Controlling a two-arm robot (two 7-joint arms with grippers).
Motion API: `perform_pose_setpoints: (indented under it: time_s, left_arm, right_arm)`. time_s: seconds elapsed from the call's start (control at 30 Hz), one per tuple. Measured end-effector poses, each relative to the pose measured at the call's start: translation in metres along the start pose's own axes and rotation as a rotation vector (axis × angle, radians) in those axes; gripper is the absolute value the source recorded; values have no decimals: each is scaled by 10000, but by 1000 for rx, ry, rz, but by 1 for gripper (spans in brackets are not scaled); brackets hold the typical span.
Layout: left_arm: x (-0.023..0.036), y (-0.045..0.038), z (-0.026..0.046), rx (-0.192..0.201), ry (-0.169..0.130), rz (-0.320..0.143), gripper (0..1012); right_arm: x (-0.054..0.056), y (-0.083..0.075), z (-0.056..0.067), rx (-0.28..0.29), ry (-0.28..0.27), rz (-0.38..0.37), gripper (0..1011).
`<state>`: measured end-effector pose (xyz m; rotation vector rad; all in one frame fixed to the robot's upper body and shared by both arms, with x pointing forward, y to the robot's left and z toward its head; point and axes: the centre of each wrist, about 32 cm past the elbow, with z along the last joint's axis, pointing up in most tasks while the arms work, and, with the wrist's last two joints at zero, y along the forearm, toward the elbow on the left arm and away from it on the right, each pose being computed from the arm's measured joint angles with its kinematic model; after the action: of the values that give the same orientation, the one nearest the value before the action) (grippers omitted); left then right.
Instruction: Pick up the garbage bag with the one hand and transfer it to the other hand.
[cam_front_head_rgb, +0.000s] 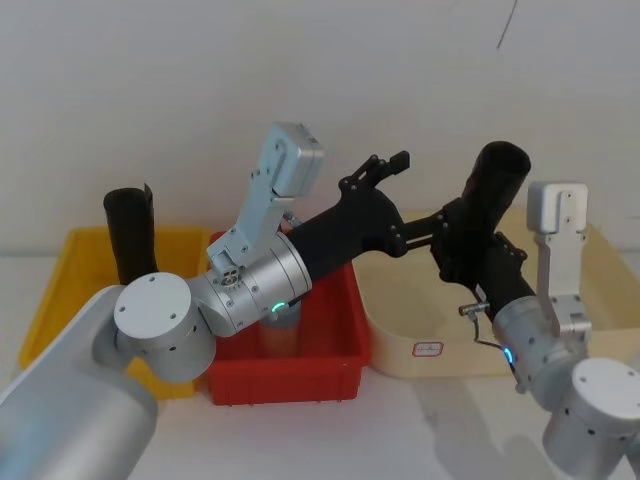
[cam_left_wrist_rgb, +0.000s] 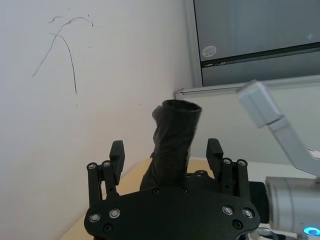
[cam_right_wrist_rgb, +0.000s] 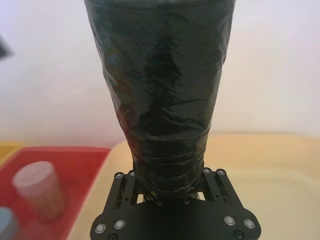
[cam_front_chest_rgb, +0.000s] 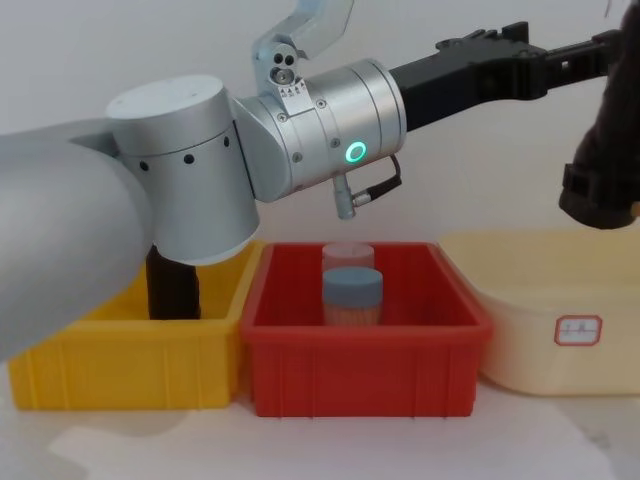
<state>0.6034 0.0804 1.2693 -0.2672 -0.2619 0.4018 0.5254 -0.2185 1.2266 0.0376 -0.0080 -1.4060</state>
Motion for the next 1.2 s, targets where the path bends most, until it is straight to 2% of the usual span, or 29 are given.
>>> perform_pose_setpoints:
  time_s: [0.33, 0.47, 0.5, 0.57, 0.6, 0.77, 0.8, 0.97, 1.2]
  left_arm:
    - [0, 0, 0, 0, 0, 0, 1001]
    - [0, 0, 0, 0, 0, 0, 1001]
    - [0, 0, 0, 0, 0, 0, 1001]
    - [0, 0, 0, 0, 0, 0, 1001]
    - [0, 0, 0, 0, 0, 0, 1001]
    - [0, 0, 0, 0, 0, 0, 1001]
    - [0, 1, 0, 0, 0, 0, 1001]
    - [-9, 17, 9, 3, -6, 11, 1001]
    - [-48, 75, 42, 22, -31, 54, 1001]
  right_arm:
    - [19, 256, 85, -115, 55, -165, 526]
    - [29, 328, 111, -142, 72, -216, 529]
    - [32, 352, 127, -145, 76, -227, 581]
    - [40, 408, 135, -166, 91, -262, 611]
    - [46, 444, 150, -174, 100, -288, 678]
    - [67, 555, 188, -196, 128, -361, 809]
    - [70, 579, 192, -203, 135, -381, 863]
    - [57, 628, 220, -213, 151, -421, 972]
    - [43, 613, 241, -217, 155, -421, 1000]
